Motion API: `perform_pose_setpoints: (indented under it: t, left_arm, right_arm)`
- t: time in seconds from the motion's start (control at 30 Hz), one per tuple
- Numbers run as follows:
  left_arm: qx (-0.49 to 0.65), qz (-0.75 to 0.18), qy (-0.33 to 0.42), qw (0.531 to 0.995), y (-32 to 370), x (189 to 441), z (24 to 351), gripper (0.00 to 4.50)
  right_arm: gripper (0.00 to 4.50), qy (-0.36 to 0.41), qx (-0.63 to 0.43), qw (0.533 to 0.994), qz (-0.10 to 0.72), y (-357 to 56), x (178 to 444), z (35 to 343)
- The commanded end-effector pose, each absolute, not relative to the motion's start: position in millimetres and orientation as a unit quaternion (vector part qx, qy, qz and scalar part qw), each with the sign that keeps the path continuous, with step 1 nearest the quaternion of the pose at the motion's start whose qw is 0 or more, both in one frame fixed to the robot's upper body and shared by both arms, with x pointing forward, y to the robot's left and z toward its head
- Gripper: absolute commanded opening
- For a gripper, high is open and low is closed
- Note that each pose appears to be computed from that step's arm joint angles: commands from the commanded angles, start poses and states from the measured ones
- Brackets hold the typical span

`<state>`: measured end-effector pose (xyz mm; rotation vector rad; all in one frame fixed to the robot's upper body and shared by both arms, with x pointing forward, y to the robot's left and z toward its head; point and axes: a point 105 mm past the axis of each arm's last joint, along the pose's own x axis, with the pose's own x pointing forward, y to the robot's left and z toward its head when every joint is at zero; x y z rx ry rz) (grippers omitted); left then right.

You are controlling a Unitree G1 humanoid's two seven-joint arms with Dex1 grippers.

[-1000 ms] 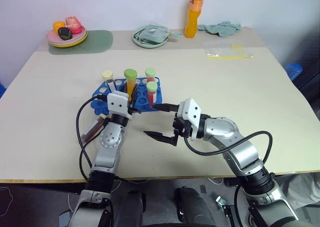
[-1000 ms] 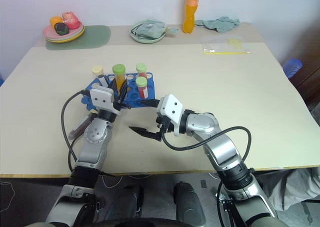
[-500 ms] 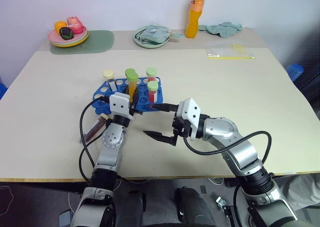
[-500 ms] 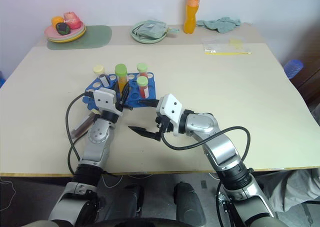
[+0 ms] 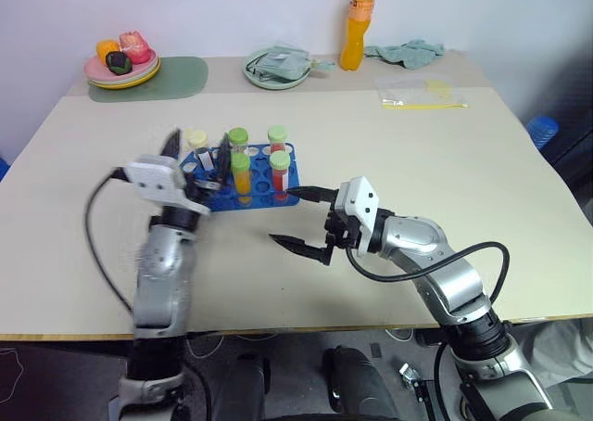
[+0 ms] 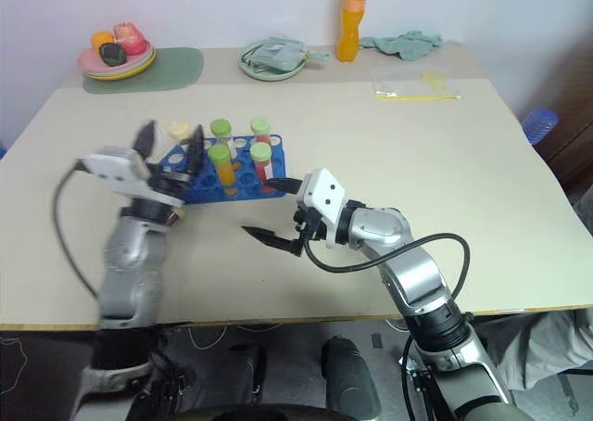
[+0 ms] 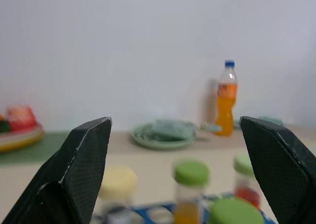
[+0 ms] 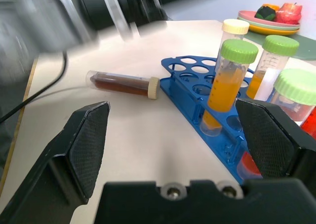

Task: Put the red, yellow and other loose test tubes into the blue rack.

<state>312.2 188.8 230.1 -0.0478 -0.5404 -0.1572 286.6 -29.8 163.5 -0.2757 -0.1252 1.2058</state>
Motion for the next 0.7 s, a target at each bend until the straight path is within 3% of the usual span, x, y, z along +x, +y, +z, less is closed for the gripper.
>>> perform_pose_setpoints:
  t: [0.03, 0.2, 0.3, 0.4, 0.7]
  left_arm:
    - [-0.056, -0.088, -0.181, 0.978, 221.8, 302.0, 245.6, 4.38]
    - [0.064, -0.05, 0.074, 0.994, 263.1, 291.9, 221.2, 4.38]
    - [0.043, -0.151, 0.245, 0.957, 251.1, 276.5, 192.0, 4.38]
    - [0.066, -0.178, 0.398, 0.897, 248.9, 270.1, 165.7, 4.38]
    - [0.129, -0.169, 0.492, 0.844, 244.9, 300.8, 141.9, 4.38]
  right_arm:
    - [4.5, -0.079, -0.129, 0.812, 0.564, -32.9, 287.8, 173.6]
    - [4.5, -0.076, -0.132, 0.808, 0.569, -33.3, 291.0, 172.1]
    - [4.5, -0.075, -0.133, 0.804, 0.575, -30.7, 292.1, 171.1]
    - [4.5, -0.078, -0.135, 0.797, 0.583, -26.1, 292.7, 170.8]
    - [4.5, -0.082, -0.145, 0.798, 0.58, -25.6, 291.3, 169.7]
